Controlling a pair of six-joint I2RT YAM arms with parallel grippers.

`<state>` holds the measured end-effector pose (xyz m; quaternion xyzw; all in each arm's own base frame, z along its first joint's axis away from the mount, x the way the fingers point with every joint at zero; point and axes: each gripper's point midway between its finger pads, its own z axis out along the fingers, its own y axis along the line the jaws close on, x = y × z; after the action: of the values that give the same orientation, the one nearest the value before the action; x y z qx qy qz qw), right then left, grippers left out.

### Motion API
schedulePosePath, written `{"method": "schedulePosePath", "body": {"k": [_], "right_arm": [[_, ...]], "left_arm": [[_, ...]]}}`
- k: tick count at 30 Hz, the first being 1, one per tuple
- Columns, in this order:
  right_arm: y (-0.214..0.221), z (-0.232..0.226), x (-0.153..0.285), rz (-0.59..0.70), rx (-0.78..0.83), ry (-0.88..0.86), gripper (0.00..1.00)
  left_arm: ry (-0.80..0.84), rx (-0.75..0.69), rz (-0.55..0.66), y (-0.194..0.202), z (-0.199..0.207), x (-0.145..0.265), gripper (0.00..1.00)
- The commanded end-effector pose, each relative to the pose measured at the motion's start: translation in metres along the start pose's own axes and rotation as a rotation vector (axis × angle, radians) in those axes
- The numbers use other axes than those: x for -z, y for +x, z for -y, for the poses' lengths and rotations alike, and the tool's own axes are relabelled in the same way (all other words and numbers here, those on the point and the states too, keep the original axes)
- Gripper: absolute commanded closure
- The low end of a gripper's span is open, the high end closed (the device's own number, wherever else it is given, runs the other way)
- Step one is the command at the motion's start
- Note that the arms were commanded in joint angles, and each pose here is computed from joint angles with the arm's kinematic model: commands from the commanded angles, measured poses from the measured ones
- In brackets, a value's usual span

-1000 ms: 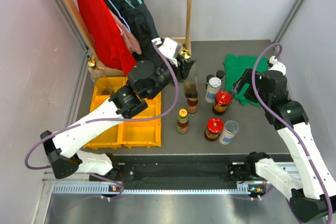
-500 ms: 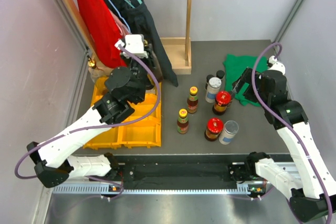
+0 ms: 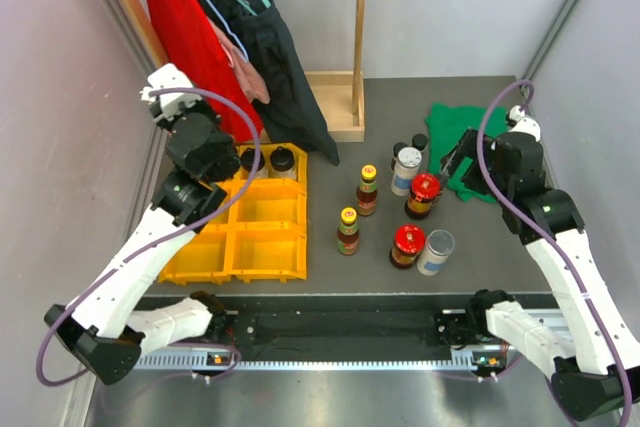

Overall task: Organize the condiment bottles
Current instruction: Place the bottle in the storage box.

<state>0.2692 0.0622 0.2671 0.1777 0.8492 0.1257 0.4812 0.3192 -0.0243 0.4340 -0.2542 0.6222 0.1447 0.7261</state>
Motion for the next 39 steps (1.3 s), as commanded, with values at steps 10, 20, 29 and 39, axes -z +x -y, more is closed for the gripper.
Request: {"method": "schedulePosePath", "body": {"k": [10,20,29,39], "right_arm": [[-0.008,-0.005,-0.007,0.023,-0.019,-0.015,0.08],[-0.009,-0.005,-0.013,0.023,-0.012,-0.009,0.08],[-0.009,-0.004,-0.016,0.026,-0.004,0.0,0.08],[-0.008,-0.003,-0.018,0.02,-0.007,0.004,0.08]], "left_arm": [[-0.151,0.19,0.002,0.025,-0.03,-0.049,1.0],[-0.217,0.178,-0.026,0.066,-0.031,-0.083,1.0],[-0.288,0.147,-0.006,0.078,-0.043,-0.093,1.0],[-0.325,0.125,-0.023,0.104,-0.045,-0.096,1.0]]}}
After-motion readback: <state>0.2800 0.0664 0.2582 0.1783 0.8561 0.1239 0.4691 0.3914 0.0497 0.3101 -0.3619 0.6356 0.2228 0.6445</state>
